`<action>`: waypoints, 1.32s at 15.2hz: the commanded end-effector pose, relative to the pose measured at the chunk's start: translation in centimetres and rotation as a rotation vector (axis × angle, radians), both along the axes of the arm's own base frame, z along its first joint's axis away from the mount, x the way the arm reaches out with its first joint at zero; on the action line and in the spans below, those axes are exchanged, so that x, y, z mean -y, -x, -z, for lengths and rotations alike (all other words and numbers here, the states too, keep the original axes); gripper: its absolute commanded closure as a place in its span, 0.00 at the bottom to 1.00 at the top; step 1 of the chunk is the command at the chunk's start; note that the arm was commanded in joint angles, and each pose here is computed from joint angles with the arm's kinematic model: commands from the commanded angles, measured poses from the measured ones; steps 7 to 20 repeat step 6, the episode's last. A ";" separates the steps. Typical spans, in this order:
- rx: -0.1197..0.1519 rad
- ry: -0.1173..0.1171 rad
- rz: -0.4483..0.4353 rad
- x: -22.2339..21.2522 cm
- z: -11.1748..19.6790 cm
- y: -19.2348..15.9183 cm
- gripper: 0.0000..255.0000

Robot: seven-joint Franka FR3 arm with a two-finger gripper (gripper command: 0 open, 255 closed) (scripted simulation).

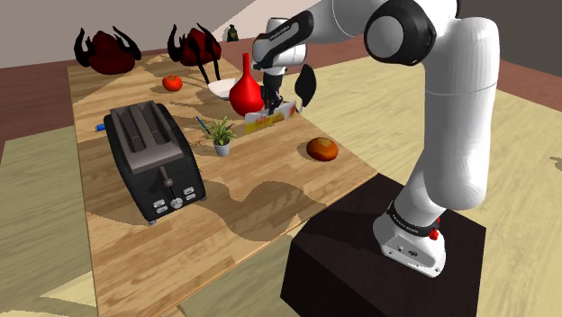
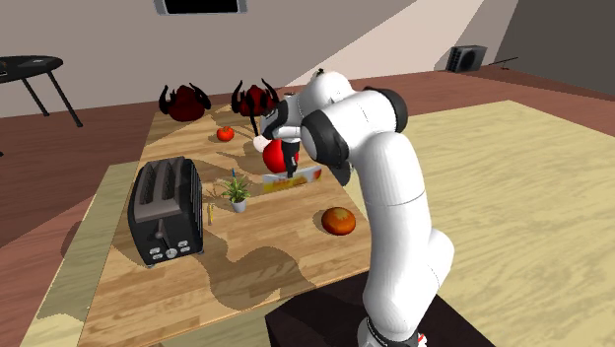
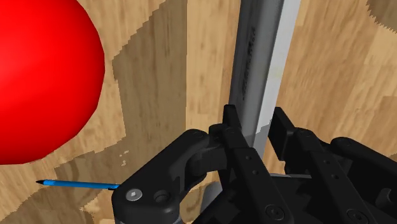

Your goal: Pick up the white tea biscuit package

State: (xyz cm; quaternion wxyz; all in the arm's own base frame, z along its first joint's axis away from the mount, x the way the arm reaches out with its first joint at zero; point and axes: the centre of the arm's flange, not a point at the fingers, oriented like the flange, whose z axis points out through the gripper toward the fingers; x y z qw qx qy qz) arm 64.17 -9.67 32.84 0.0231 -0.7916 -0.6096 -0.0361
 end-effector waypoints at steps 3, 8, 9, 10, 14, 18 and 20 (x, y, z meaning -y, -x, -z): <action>0.000 0.000 0.000 0.1 -2.1 0.0 1.00; 0.000 0.000 0.000 0.1 -2.7 0.0 1.00; 0.000 0.000 0.000 0.1 -2.7 0.0 1.00; 0.000 0.000 0.000 0.1 -2.7 0.0 1.00; 0.000 0.000 0.000 0.1 -2.7 0.0 1.00; 0.000 0.000 0.000 0.1 -2.7 0.0 1.00; 0.000 0.000 0.000 0.1 -2.7 0.0 1.00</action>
